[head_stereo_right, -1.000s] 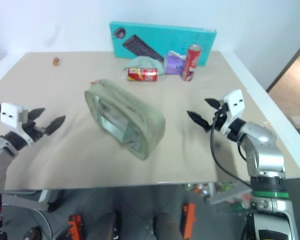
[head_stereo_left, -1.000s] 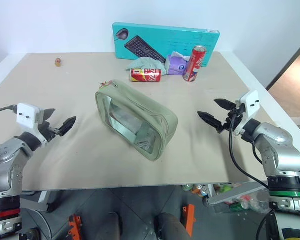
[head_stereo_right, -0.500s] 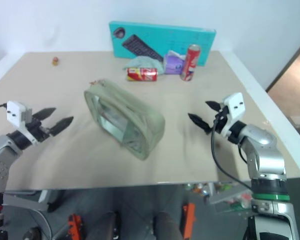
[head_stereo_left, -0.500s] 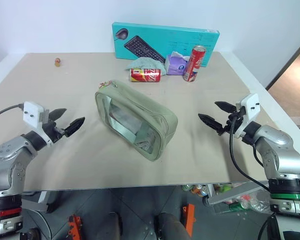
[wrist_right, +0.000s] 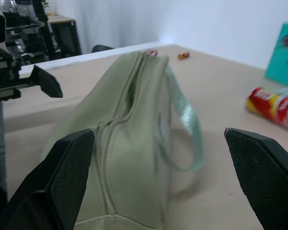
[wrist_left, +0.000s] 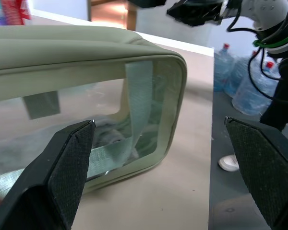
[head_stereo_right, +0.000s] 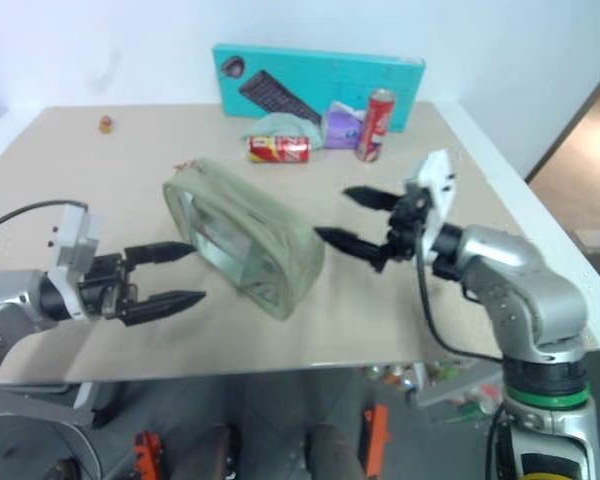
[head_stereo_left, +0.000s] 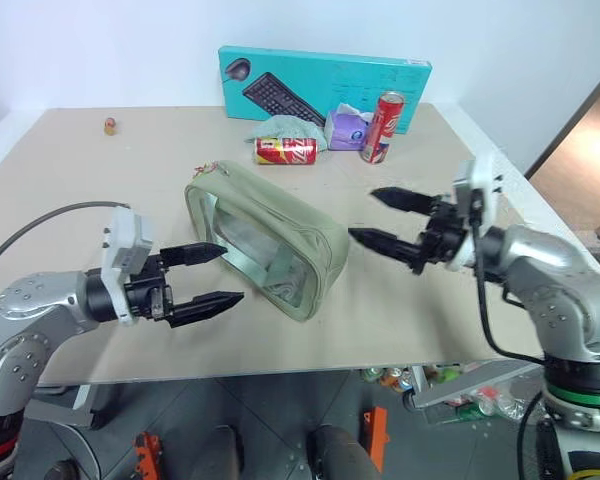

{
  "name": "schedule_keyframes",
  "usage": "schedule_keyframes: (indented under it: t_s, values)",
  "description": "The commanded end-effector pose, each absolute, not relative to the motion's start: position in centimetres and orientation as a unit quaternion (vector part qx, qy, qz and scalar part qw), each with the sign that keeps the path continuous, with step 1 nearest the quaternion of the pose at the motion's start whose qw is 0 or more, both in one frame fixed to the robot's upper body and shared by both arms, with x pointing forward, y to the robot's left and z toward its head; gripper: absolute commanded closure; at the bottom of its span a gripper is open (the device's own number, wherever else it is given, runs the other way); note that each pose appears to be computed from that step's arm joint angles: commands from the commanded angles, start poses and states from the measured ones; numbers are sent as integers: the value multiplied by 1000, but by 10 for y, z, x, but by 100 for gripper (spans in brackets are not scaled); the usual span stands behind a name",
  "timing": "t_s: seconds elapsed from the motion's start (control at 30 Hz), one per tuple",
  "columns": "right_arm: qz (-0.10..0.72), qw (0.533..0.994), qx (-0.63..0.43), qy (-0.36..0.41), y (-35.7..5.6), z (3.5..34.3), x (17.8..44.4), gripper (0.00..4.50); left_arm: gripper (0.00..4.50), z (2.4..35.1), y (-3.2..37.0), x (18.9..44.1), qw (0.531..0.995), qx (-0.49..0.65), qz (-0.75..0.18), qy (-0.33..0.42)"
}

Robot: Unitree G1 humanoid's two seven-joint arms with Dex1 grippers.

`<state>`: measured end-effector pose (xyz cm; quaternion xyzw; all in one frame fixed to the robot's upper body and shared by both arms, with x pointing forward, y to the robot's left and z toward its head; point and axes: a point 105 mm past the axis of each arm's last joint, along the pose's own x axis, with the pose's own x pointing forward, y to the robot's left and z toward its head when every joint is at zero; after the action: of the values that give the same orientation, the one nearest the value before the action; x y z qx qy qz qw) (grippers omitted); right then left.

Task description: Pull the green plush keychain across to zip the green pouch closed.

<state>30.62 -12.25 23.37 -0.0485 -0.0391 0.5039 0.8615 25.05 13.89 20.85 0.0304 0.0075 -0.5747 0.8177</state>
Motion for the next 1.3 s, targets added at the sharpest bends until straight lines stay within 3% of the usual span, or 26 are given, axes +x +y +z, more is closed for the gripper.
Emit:
schedule_keyframes:
  t_s: [0.03,0.3,0.4,0.43,0.47,0.5,0.57,0.73,1.07,1.3]
  values:
    - [486,872,-33,-39,-125,226,318,0,3,215,132,252,811,45,-583,-13]
    - [497,867,-22,-24,-123,210,321,0,3,214,131,257,815,50,-577,-18]
    - [510,860,-15,-24,-119,210,318,125,0,213,132,257,818,49,-572,-18]
    - [513,858,-15,-24,-118,210,317,139,0,213,132,257,819,48,-571,-18]
    - [517,856,-14,-24,-117,210,317,187,0,212,132,258,820,48,-570,-18]
    - [521,853,-13,-24,-115,210,316,187,0,212,133,259,821,49,-568,-18]
    - [530,847,-14,-23,-112,211,314,284,0,212,133,260,823,50,-566,-18]
    - [546,837,-18,-23,-107,212,309,446,0,212,132,262,825,51,-562,-20]
    - [563,823,-75,-26,-116,226,313,446,0,211,131,263,825,45,-563,-18]
    - [529,826,-191,-22,-160,240,361,446,0,211,128,265,821,49,-568,-19]
